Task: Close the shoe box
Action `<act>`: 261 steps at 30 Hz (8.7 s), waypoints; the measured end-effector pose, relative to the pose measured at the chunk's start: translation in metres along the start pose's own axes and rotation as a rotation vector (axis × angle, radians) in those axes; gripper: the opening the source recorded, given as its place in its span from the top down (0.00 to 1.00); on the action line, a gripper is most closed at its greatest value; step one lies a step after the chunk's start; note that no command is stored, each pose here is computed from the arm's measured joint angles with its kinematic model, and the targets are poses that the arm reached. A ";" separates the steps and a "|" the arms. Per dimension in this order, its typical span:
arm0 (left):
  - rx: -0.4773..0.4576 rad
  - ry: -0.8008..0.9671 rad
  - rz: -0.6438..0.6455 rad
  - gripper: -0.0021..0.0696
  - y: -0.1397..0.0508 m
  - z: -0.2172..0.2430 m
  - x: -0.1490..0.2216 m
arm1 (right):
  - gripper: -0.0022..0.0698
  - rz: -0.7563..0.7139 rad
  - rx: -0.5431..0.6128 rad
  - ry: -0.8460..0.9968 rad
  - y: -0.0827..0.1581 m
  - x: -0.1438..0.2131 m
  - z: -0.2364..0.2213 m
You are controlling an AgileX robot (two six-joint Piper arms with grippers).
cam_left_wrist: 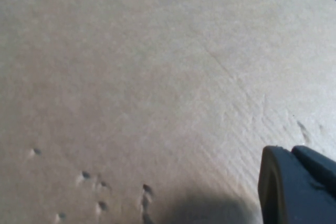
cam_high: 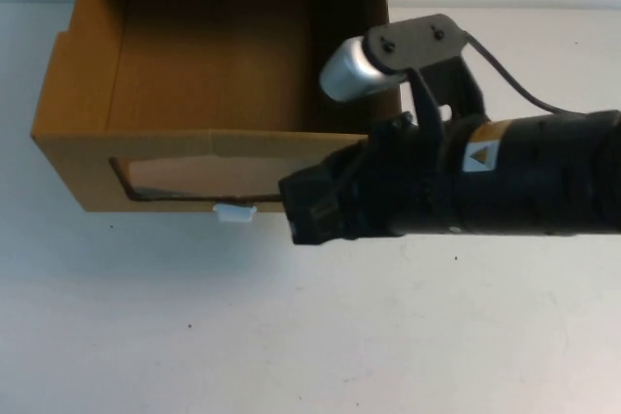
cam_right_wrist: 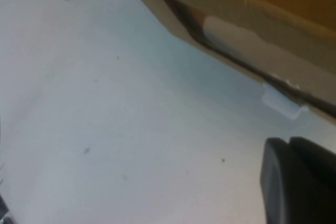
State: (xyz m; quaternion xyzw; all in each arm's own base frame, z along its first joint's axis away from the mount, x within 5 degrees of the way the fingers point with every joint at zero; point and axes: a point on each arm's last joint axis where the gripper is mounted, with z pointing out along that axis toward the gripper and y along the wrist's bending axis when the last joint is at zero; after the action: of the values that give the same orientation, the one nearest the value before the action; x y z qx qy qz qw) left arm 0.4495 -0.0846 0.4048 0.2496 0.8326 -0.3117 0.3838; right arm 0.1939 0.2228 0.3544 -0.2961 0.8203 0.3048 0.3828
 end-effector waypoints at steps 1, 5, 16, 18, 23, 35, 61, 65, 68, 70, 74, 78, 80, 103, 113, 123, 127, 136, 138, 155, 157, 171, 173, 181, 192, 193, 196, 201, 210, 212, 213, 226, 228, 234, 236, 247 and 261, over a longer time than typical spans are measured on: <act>0.000 0.000 0.000 0.98 0.000 0.000 0.000 | 0.99 -0.002 0.000 -0.014 0.001 -0.003 0.007; 0.002 -0.001 -0.001 0.98 0.000 0.000 0.000 | 0.99 0.002 0.011 -0.029 -0.002 -0.014 0.032; 0.002 -0.001 -0.001 0.98 0.000 0.000 0.000 | 0.99 -0.018 0.019 -0.022 -0.005 -0.033 0.074; 0.002 -0.001 -0.001 0.98 0.000 0.000 0.000 | 0.99 -0.026 0.023 -0.026 -0.006 -0.035 0.077; 0.002 -0.001 -0.001 0.98 0.000 0.000 0.000 | 0.99 -0.032 0.029 -0.042 -0.007 -0.039 0.083; 0.002 -0.001 -0.003 0.98 0.000 0.000 0.000 | 0.99 -0.003 0.099 -0.120 -0.038 -0.062 0.079; 0.002 -0.001 -0.005 0.98 0.000 0.000 0.000 | 0.99 0.027 0.023 -0.049 -0.058 -0.095 0.105; 0.002 -0.001 -0.005 0.98 0.000 0.000 0.000 | 0.99 0.013 0.018 -0.097 -0.057 -0.100 0.104; 0.002 -0.001 -0.005 0.98 0.000 0.000 0.000 | 0.99 0.010 0.031 -0.143 -0.058 -0.105 0.102; 0.002 -0.001 -0.005 0.98 0.000 0.000 0.000 | 0.99 0.009 0.043 -0.178 -0.059 -0.108 0.102; 0.002 -0.001 -0.005 0.98 0.000 0.000 0.000 | 0.99 0.010 0.062 -0.200 -0.065 -0.109 0.103; 0.002 -0.001 -0.007 0.98 0.000 0.000 0.000 | 0.99 0.020 0.079 -0.214 -0.071 -0.108 0.109; 0.002 -0.001 -0.009 0.98 0.000 0.000 0.000 | 0.99 0.023 0.090 -0.228 -0.075 -0.108 0.113; 0.009 -0.004 -0.011 0.98 -0.001 0.000 0.000 | 0.99 0.036 0.180 -0.378 -0.095 -0.111 0.135; 0.009 -0.005 -0.012 0.98 -0.001 0.000 0.000 | 0.99 0.031 0.164 -0.378 -0.100 -0.122 0.148; 0.005 -0.031 0.015 0.98 -0.008 -0.009 -0.007 | 0.99 -0.003 0.091 -0.280 -0.081 -0.132 0.110; -0.012 -0.072 0.062 0.98 -0.024 -0.029 -0.018 | 0.99 -0.041 0.062 -0.224 -0.068 -0.135 0.087; -0.161 -0.151 0.201 0.98 -0.069 -0.105 -0.033 | 0.99 -0.099 0.196 -0.042 -0.057 -0.131 0.025; -0.188 -0.181 0.214 0.98 -0.076 -0.124 -0.035 | 0.99 -0.091 0.260 -0.012 -0.057 -0.128 0.009; -0.293 -0.300 0.261 0.98 -0.178 -0.228 0.030 | 0.99 0.092 0.513 -0.087 -0.036 0.044 -0.171; -0.316 -0.322 0.267 0.98 -0.186 -0.230 0.053 | 0.99 0.110 0.505 -0.113 -0.035 0.068 -0.179; -0.467 -0.613 0.347 0.98 -0.216 -0.201 0.277 | 0.99 0.129 0.454 -0.217 -0.039 0.151 -0.184; -0.503 -0.678 0.364 0.98 -0.217 -0.199 0.302 | 0.99 0.127 0.439 -0.236 -0.039 0.154 -0.181; -0.653 -0.734 0.331 0.98 -0.186 -0.173 0.358 | 0.99 0.084 0.367 -0.378 -0.042 0.157 -0.162; -0.816 -0.754 0.030 0.98 -0.135 -0.146 0.403 | 0.99 0.023 0.270 -0.552 -0.046 0.172 -0.137; -0.818 -0.758 0.025 0.98 -0.134 -0.147 0.403 | 0.99 0.023 0.271 -0.547 -0.047 0.173 -0.137; -0.813 -0.762 0.013 0.98 -0.134 -0.146 0.403 | 0.99 0.025 0.272 -0.542 -0.047 0.174 -0.136; -0.809 -0.767 0.003 0.98 -0.134 -0.146 0.403 | 0.99 0.030 0.281 -0.521 -0.048 0.176 -0.135; -0.812 -0.769 0.002 0.98 -0.134 -0.147 0.403 | 0.99 0.032 0.283 -0.514 -0.048 0.176 -0.135; -0.812 -0.770 0.001 0.98 -0.134 -0.147 0.403 | 0.99 0.006 0.293 -0.512 -0.048 0.176 -0.135; -0.813 -0.771 0.000 0.98 -0.134 -0.147 0.403 | 0.99 -0.017 0.305 -0.504 -0.049 0.177 -0.135; -0.815 -0.771 0.000 0.98 -0.134 -0.147 0.403 | 0.99 0.055 0.774 -0.632 -0.081 0.235 -0.147; -0.815 -0.771 0.000 0.98 -0.134 -0.147 0.403 | 0.99 0.075 0.807 -0.672 -0.082 0.246 -0.146; -0.814 -0.772 -0.001 0.98 -0.134 -0.147 0.403 | 0.99 0.128 0.814 -0.673 -0.086 0.256 -0.141; -0.814 -0.773 0.000 0.98 -0.134 -0.147 0.403 | 0.99 0.134 0.814 -0.664 -0.087 0.259 -0.139; -0.814 -0.773 0.000 0.98 -0.134 -0.147 0.403 | 0.99 0.076 0.784 -0.738 -0.083 0.252 -0.141; -0.814 -0.773 0.000 0.98 -0.134 -0.147 0.403 | 0.99 0.131 0.770 -0.414 -0.086 0.276 -0.126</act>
State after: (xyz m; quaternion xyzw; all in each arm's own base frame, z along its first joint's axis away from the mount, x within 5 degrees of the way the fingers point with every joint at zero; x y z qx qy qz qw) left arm 0.0565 -0.0003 0.2035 -0.0511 0.6846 -0.0338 0.7263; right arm 0.0531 0.0068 0.1734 -0.0118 0.7973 0.0532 0.6011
